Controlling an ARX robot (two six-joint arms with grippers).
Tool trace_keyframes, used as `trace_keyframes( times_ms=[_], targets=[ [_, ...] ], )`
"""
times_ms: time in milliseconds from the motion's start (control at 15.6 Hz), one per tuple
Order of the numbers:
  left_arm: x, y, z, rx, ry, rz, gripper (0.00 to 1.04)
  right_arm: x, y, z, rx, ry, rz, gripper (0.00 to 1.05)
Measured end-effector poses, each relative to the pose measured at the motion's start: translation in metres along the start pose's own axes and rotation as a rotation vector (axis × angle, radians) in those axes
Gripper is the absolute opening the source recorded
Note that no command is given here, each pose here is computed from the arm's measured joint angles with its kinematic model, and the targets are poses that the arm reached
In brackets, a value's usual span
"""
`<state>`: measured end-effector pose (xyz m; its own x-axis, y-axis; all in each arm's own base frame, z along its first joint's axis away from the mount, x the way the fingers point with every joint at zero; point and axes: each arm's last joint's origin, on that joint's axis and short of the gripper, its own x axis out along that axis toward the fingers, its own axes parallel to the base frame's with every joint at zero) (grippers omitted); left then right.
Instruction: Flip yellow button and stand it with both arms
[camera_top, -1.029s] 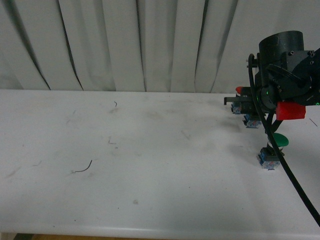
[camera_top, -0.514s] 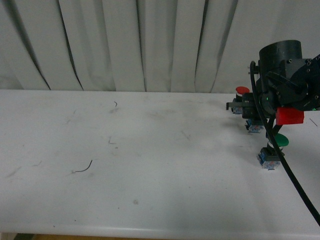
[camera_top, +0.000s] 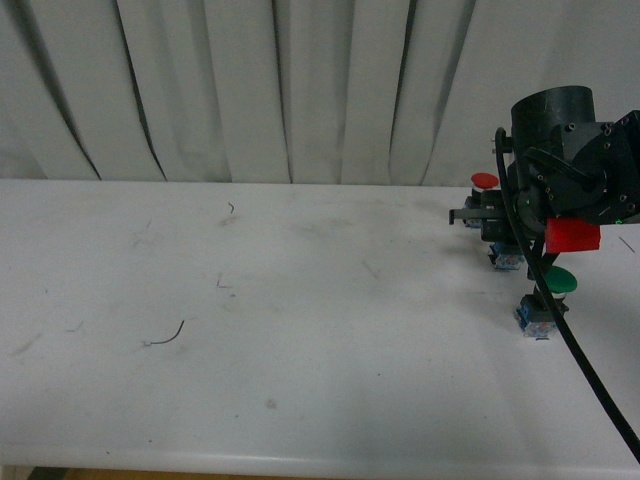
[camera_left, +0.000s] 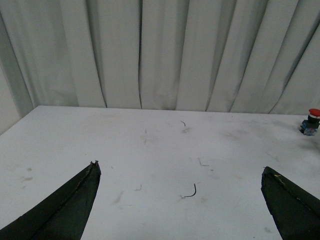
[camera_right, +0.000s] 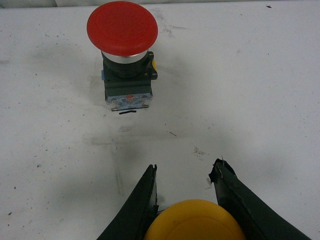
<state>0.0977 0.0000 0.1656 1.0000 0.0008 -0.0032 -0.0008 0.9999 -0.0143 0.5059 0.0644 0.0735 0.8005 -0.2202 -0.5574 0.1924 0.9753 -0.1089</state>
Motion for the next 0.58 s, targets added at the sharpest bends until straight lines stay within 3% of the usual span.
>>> trace_keyframes(
  times_ms=[579],
  targets=[
    [0.0,0.0,0.0,0.0,0.0,0.0,0.98,0.0031,0.0044,-0.0039,-0.005,0.018,0.002,0.33]
  ],
)
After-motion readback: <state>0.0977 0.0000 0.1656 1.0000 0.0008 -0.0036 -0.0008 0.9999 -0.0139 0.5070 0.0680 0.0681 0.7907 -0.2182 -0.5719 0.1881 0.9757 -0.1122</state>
